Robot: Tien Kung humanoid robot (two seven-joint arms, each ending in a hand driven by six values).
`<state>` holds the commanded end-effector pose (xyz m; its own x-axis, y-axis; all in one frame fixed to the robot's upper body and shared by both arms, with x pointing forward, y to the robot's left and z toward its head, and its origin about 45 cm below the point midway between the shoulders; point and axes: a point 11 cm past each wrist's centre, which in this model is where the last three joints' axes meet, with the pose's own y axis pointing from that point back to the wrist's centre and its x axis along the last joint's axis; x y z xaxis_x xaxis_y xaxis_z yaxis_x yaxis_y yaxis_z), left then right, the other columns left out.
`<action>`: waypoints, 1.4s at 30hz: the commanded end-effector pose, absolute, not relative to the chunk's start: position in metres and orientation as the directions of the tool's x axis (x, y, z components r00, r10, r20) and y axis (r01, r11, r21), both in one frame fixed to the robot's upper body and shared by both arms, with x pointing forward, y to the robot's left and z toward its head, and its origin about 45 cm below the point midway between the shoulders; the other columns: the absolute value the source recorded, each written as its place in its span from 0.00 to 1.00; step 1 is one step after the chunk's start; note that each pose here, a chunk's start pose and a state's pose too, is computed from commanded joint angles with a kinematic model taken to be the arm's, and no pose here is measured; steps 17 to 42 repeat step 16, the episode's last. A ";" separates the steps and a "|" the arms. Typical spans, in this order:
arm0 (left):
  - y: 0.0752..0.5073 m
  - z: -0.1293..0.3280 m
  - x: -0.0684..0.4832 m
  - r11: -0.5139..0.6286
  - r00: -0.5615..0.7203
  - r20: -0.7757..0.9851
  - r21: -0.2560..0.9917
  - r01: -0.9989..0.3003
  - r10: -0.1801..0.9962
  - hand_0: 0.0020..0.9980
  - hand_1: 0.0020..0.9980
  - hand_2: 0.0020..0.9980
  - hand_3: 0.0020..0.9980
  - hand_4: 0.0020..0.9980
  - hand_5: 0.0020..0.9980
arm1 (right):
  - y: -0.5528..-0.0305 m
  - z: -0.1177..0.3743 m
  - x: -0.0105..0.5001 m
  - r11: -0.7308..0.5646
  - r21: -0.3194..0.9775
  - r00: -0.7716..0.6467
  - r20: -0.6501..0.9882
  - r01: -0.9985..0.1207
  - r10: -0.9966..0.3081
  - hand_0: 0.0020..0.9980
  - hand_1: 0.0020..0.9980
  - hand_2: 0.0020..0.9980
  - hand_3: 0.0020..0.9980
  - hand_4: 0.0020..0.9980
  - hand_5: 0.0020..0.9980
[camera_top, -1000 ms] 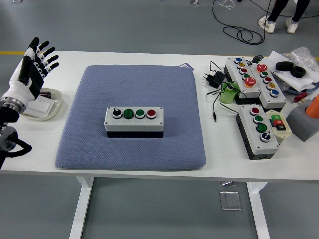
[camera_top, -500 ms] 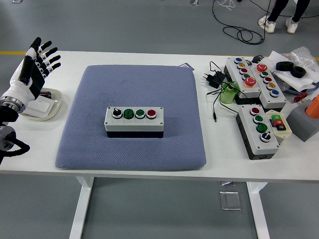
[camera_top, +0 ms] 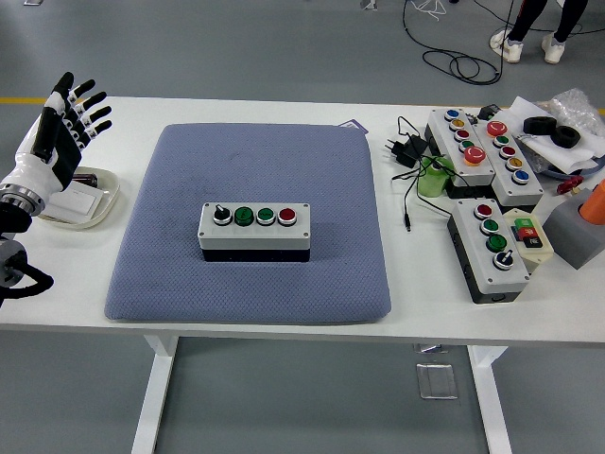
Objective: Pick up the button,place it on the desk,press the button,press the button
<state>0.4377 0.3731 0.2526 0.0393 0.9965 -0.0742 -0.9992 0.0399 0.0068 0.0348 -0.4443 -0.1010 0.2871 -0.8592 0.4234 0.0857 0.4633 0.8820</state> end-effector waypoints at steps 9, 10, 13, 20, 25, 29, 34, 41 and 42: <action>0.375 0.256 0.438 0.042 0.042 -0.072 -0.002 -0.999 0.997 0.87 0.90 0.93 0.95 0.74 1.00 | -0.445 -0.101 0.036 0.464 0.882 0.288 0.425 0.083 -0.858 0.64 0.45 0.62 0.56 0.31 0.21; 0.376 0.256 0.438 0.041 0.041 -0.072 -0.004 -0.999 0.997 0.87 0.90 0.93 0.95 0.74 1.00 | -0.445 -0.101 0.036 0.464 0.882 0.288 0.425 0.083 -0.858 0.64 0.45 0.62 0.56 0.31 0.21; 0.377 0.256 0.437 0.038 0.038 -0.071 -0.005 -0.999 0.997 0.87 0.90 0.93 0.95 0.74 1.00 | -0.445 -0.101 0.036 0.464 0.882 0.287 0.425 0.083 -0.859 0.64 0.45 0.62 0.56 0.31 0.21; 0.380 0.256 0.437 0.031 0.031 -0.069 -0.005 -1.000 0.997 0.87 0.90 0.93 0.95 0.74 1.00 | -0.445 -0.101 0.036 0.465 0.881 0.287 0.426 0.083 -0.858 0.64 0.45 0.62 0.56 0.31 0.21; 0.380 0.256 0.437 0.031 0.031 -0.069 -0.005 -1.000 0.997 0.87 0.90 0.93 0.95 0.74 1.00 | -0.445 -0.101 0.036 0.465 0.881 0.287 0.426 0.083 -0.858 0.64 0.45 0.62 0.56 0.31 0.21; 0.380 0.256 0.437 0.031 0.031 -0.069 -0.005 -1.000 0.997 0.87 0.90 0.93 0.95 0.74 1.00 | -0.445 -0.101 0.036 0.465 0.881 0.287 0.426 0.083 -0.858 0.64 0.45 0.62 0.56 0.31 0.21; 0.380 0.256 0.437 0.031 0.031 -0.069 -0.005 -1.000 0.997 0.87 0.90 0.93 0.95 0.74 1.00 | -0.445 -0.101 0.036 0.465 0.881 0.287 0.426 0.083 -0.858 0.64 0.45 0.62 0.56 0.31 0.21; 0.380 0.256 0.437 0.031 0.031 -0.069 -0.005 -1.000 0.997 0.87 0.90 0.93 0.95 0.74 1.00 | -0.445 -0.101 0.036 0.465 0.881 0.287 0.426 0.083 -0.858 0.64 0.45 0.62 0.56 0.31 0.21; 0.380 0.256 0.437 0.031 0.031 -0.069 -0.005 -1.000 0.997 0.87 0.90 0.93 0.95 0.74 1.00 | -0.445 -0.101 0.036 0.465 0.881 0.287 0.426 0.083 -0.858 0.64 0.45 0.62 0.56 0.31 0.21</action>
